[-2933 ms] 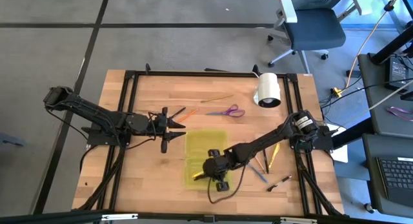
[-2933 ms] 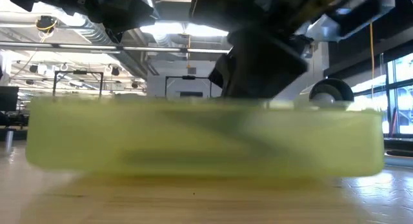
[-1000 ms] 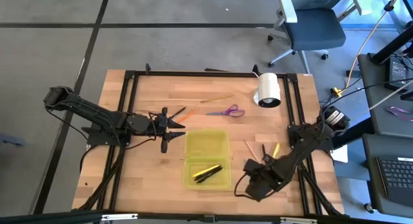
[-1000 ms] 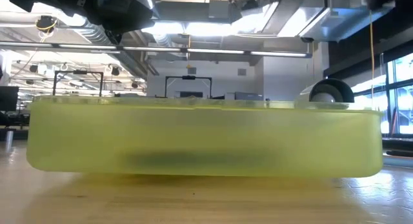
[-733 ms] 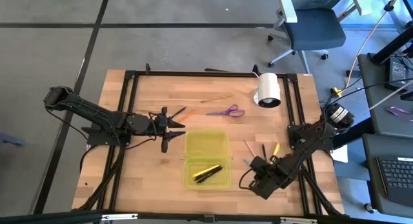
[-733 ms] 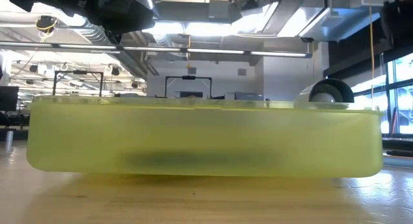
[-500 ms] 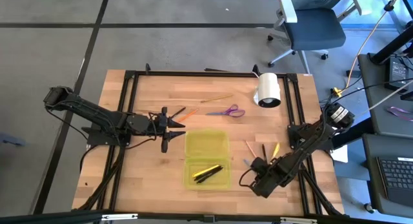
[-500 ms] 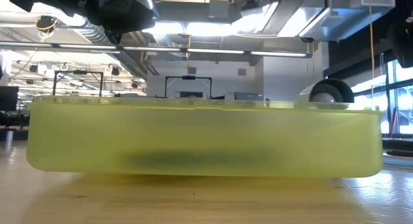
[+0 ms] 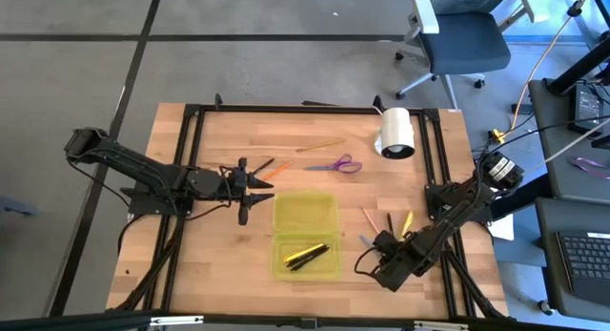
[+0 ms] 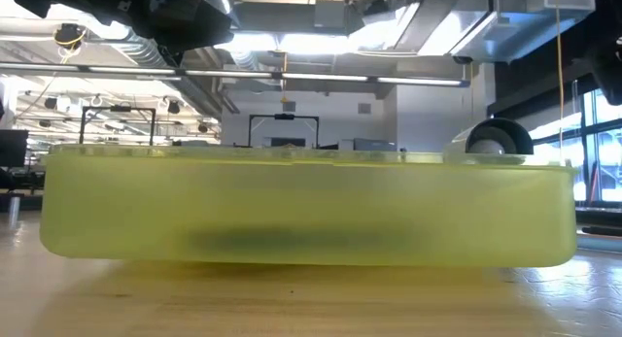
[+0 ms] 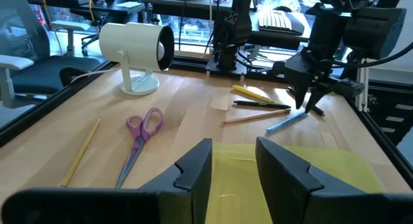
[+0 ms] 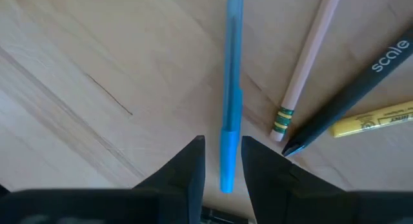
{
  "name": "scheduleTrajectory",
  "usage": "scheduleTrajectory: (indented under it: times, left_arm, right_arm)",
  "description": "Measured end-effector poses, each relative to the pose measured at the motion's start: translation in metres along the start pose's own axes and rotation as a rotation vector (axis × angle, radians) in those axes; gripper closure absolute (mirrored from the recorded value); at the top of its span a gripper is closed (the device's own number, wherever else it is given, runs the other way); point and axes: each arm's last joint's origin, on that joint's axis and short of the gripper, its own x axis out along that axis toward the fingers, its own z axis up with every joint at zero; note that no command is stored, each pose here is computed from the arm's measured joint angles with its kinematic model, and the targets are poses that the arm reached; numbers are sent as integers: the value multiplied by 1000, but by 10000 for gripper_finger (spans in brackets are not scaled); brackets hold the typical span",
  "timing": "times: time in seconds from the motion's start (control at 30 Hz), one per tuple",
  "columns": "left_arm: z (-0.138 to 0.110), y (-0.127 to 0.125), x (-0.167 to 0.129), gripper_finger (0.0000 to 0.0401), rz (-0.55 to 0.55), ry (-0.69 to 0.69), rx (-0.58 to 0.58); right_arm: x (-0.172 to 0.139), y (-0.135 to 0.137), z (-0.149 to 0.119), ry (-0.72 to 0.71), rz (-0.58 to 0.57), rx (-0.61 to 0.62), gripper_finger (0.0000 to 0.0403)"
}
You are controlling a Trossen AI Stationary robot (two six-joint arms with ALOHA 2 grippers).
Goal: Pick & place school supplies into a supply box
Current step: Put the blue pen into the yellow supply box
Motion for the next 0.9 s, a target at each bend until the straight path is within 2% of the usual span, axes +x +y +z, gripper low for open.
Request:
scheduleTrajectory:
  times: [0.33, 0.53, 0.9]
  left_arm:
    - [0, 0, 0, 289, 0, 0, 0]
    - [0, 0, 0, 286, 0, 0, 0]
    - [0, 1, 0, 289, 18, -3, 0]
  right_arm:
    - [6, -4, 0, 1, 4, -1, 298]
    - [21, -10, -1, 4, 70, 2, 298]
    - [24, -13, -1, -12, 66, -10, 298]
